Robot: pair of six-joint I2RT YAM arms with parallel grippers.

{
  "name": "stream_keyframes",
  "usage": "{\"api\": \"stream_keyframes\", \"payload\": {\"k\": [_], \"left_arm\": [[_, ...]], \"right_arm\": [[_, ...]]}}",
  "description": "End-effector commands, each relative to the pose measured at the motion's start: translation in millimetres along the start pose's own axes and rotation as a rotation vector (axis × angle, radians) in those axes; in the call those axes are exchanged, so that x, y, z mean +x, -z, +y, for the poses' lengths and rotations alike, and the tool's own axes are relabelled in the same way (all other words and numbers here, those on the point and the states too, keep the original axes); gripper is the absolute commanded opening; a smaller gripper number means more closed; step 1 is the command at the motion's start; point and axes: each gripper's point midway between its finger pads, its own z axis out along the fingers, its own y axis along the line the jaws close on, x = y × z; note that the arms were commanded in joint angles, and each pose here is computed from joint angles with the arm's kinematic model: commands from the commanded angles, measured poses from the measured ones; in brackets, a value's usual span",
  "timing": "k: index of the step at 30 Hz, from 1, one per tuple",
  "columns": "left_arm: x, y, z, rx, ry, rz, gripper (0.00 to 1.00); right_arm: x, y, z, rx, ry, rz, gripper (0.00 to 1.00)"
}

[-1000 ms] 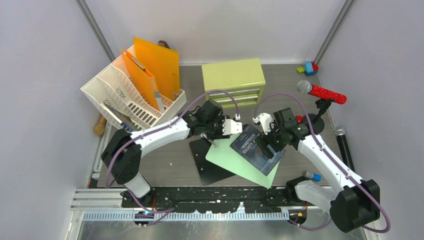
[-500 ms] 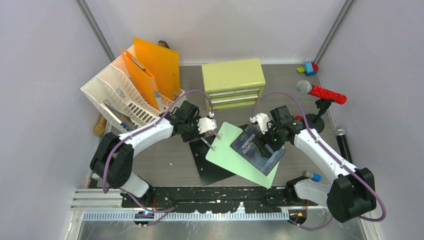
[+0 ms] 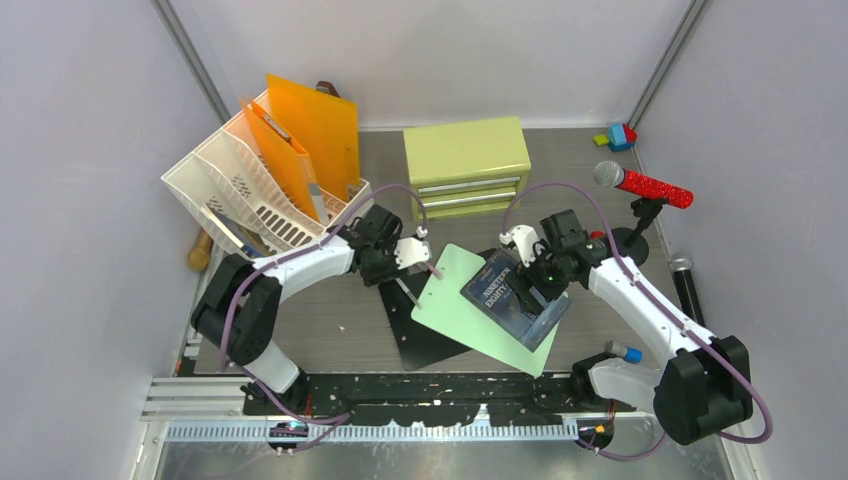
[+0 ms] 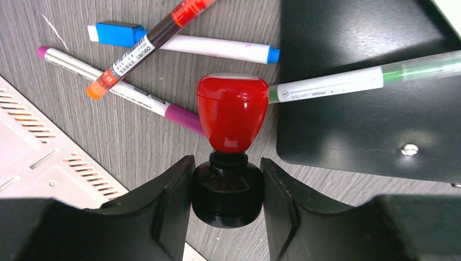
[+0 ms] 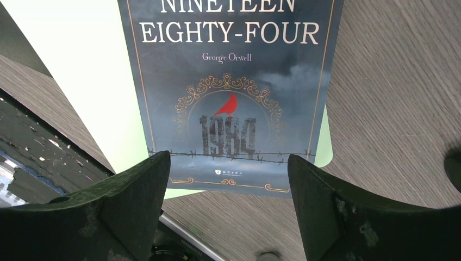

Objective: Organize the desk
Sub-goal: Place the stationery at the center of the board.

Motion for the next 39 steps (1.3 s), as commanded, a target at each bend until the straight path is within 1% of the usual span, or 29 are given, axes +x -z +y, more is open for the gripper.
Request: {"api": "stream_keyframes", "payload": {"k": [1, 7, 13, 17, 19, 20, 21, 22, 27, 31, 34, 37, 39], "left_arm": [[5.2, -6.4, 17.3, -0.080, 0.023, 0.028, 0.49], [10.0, -16.2, 24.0, -0.106, 0.044, 0.054, 0.54], [3.2, -14.7, 25.0, -0.105, 0.067, 0.026, 0.65], [-12.0, 2.5, 24.6, -0.091, 0.102, -0.037, 0.77], [-25.2, 14.5, 21.9, -0.064, 0.126, -0.089, 0.84], [-33.9, 22.1, 22.1, -0.055, 0.141, -0.120, 0.90], [-41.7, 28.5, 20.4, -0.041, 0.157, -0.147, 0.94], [-49.6, 34.5, 16.8, -0.016, 0.170, -0.177, 0.95], [-98.1, 57.7, -10.8, 0.176, 0.248, -0.332, 0.95], [-139.5, 64.1, -27.6, 0.339, 0.337, -0.409, 0.95], [-167.3, 55.6, -37.6, 0.477, 0.441, -0.414, 0.94], [-190.9, 44.5, -43.6, 0.590, 0.511, -0.409, 0.92], [-205.1, 36.3, -45.7, 0.637, 0.540, -0.407, 0.92]], "right_arm": [[-7.2, 3.7, -0.7, 0.001, 0.017, -0.037, 0.85], [-6.3, 3.4, -1.0, 0.003, 0.020, -0.035, 0.85], [-8.3, 7.0, -3.8, 0.013, 0.025, -0.025, 0.86], [-5.7, 8.8, -9.1, 0.035, 0.035, 0.004, 0.87], [-4.0, 8.1, -11.7, 0.045, 0.040, 0.016, 0.87], [-3.5, 7.8, -12.3, 0.047, 0.043, 0.019, 0.87], [-2.3, 7.2, -13.4, 0.051, 0.043, 0.027, 0.88], [-1.2, 6.7, -14.1, 0.053, 0.049, 0.033, 0.88], [17.5, 3.6, -22.8, 0.098, 0.096, 0.102, 0.88], [34.6, 9.4, -22.7, 0.114, 0.156, 0.141, 0.88], [47.0, 19.5, -19.6, 0.113, 0.218, 0.166, 0.88], [58.5, 26.2, -17.2, 0.110, 0.271, 0.193, 0.88], [68.6, 26.6, -15.1, 0.107, 0.285, 0.215, 0.88]]}}
